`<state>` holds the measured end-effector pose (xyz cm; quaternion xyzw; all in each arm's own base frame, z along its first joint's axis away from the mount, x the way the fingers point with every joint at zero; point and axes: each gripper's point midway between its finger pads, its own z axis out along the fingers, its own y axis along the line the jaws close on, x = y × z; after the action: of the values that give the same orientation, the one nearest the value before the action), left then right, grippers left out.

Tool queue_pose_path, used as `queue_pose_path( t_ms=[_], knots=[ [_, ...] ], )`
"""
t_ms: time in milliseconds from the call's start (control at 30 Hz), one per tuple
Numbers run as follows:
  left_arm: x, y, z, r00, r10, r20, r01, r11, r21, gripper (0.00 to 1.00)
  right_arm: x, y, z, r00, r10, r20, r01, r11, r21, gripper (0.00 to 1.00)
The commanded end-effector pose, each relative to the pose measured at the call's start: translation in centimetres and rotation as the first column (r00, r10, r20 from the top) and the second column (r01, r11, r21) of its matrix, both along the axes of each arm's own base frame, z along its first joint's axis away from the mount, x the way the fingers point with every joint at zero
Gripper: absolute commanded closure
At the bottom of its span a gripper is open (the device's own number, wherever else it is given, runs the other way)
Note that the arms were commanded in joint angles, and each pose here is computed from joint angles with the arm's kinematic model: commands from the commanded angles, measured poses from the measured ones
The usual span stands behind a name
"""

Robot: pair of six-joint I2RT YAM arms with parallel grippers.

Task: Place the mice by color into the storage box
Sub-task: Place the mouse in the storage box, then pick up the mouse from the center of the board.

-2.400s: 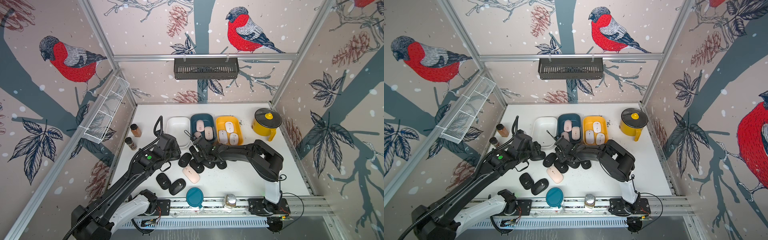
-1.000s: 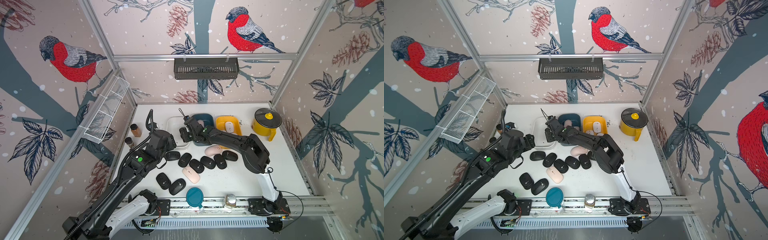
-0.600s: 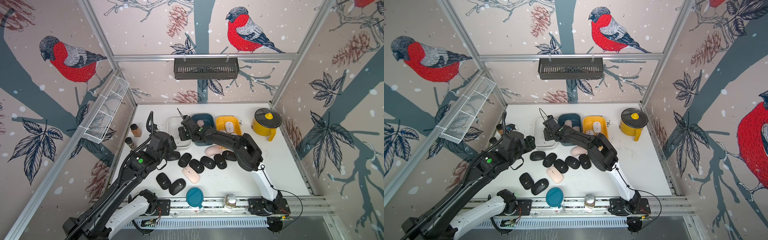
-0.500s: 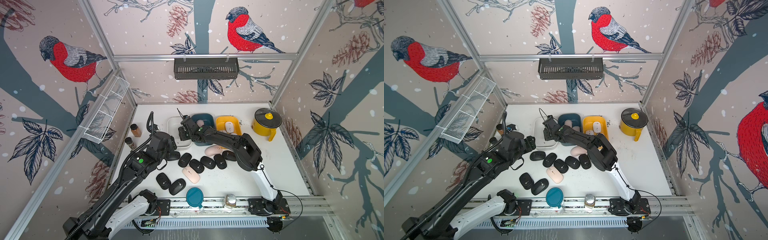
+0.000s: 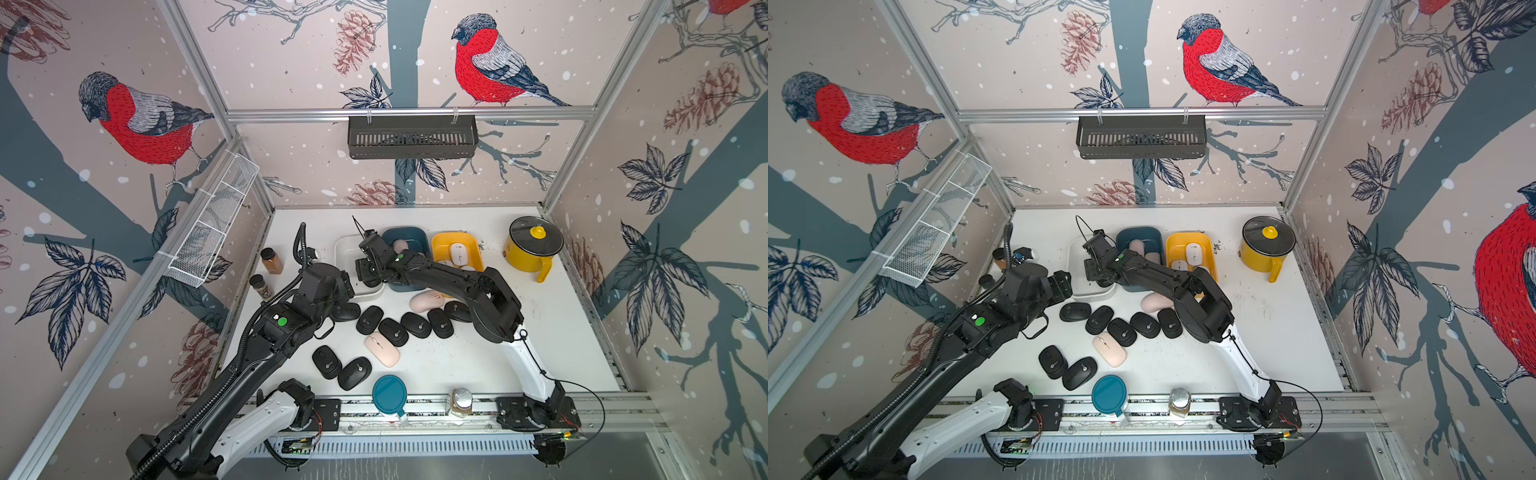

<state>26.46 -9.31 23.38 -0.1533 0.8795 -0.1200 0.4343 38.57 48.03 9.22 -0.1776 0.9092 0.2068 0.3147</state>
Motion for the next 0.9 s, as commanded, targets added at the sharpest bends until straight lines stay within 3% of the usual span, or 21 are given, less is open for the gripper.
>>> queue_pose_path(
  t_ms=[0, 200, 400, 500, 700, 867],
  knots=[
    [0.4, 0.1, 0.5, 1.0, 0.003, 0.024, -0.003, 1.0, 0.013, 0.25, -0.3, 0.5, 2.2, 0.999, 0.02, 0.03, -0.021, 0.999, 0.027, 0.29],
    [0.5, 0.0, 0.1, 1.0, -0.006, 0.011, 0.006, 0.999, 0.031, 0.25, -1.3, -0.1, 7.7, 0.993, 0.068, 0.097, -0.08, 0.988, 0.132, 0.29],
    [0.5, -0.3, -1.3, 0.999, -0.015, -0.031, 0.017, 0.999, 0.035, 0.25, -3.6, -3.5, 10.3, 0.984, 0.085, 0.155, -0.106, 0.985, 0.134, 0.29],
    [0.5, -0.4, -2.2, 0.999, -0.015, -0.052, 0.017, 0.999, 0.039, 0.25, -5.0, -6.4, 9.9, 0.986, 0.071, 0.153, -0.091, 0.988, 0.128, 0.28],
    [0.9, -1.1, -3.3, 0.997, -0.032, -0.067, 0.034, 0.999, 0.027, 0.25, -6.7, -14.1, 7.2, 0.999, -0.009, 0.041, 0.003, 0.99, 0.139, 0.28],
    [1.4, -1.7, -3.7, 0.997, -0.05, -0.062, 0.051, 0.999, 0.015, 0.25, -8.8, -20.7, 5.3, 0.994, -0.104, 0.017, 0.103, 0.993, 0.062, 0.28]
  ],
)
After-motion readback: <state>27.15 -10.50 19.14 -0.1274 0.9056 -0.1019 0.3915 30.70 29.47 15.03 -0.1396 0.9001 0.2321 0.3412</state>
